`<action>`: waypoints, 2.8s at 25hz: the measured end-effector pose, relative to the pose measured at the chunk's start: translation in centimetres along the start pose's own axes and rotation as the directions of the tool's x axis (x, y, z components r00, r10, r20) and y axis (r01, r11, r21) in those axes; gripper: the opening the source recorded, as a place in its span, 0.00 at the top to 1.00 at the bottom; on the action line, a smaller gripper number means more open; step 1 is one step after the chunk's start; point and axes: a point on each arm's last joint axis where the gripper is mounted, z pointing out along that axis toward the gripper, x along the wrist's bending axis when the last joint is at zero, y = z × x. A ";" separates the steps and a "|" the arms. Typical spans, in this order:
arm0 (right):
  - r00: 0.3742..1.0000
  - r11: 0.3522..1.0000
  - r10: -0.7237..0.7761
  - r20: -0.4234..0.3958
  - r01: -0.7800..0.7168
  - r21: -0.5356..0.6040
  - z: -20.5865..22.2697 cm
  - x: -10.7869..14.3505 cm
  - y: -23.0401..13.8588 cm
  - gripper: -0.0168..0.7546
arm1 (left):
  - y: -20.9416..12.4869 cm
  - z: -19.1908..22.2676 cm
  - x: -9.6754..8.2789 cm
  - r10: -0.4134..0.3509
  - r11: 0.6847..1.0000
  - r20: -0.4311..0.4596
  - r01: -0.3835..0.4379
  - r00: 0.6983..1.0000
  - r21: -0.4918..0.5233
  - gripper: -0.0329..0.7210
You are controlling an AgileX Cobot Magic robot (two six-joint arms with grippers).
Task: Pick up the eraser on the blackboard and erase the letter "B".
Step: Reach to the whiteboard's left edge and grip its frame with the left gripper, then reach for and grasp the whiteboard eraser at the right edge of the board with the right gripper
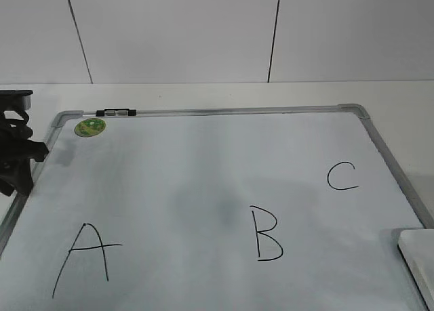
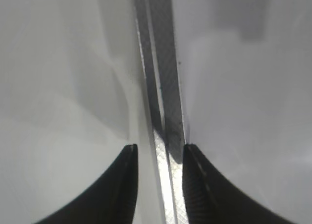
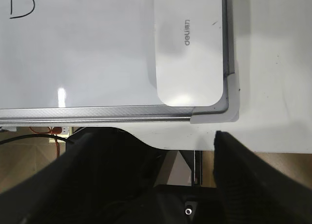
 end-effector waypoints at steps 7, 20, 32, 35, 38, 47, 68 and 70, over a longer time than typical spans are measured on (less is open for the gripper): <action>1.000 1.000 0.000 0.000 0.000 0.000 0.0 0.0 0.0 0.22 | 0.0 0.3 0.0 0.004 1.000 0.000 -0.004 1.000 0.004 0.68; 1.000 1.000 0.000 0.000 0.000 0.000 0.0 0.0 0.0 0.22 | 0.3 0.7 0.0 0.007 1.000 0.005 -0.007 1.000 0.017 0.70; 0.996 0.997 0.076 0.040 -0.077 0.026 0.5 -0.3 0.4 0.22 | 0.2 0.7 0.0 -0.017 1.000 0.015 0.017 1.000 0.024 0.91; 0.993 0.992 0.106 0.054 -0.110 0.064 1.0 -0.3 0.8 0.20 | 0.2 0.7 0.0 -0.019 1.000 0.015 0.018 1.000 0.025 0.91; 0.990 0.985 0.118 0.071 -0.126 0.117 1.8 -0.3 1.4 0.17 | 0.2 0.7 0.0 -0.019 0.999 0.015 0.018 1.000 0.026 0.91; 0.983 0.951 0.112 0.145 -0.148 0.270 5.4 -0.7 3.8 0.17 | 0.2 0.6 0.0 -0.019 1.000 0.015 0.019 1.000 0.025 0.91; 0.982 0.963 0.037 0.187 -0.086 0.257 10.0 -1.0 9.4 0.17 | 0.2 0.6 0.0 -0.018 0.999 0.014 0.018 1.000 0.027 0.91; 0.983 0.967 0.031 0.182 -0.076 0.244 10.0 -0.9 9.6 0.17 | 0.2 0.6 0.0 -0.018 0.999 0.014 0.018 1.000 0.027 0.91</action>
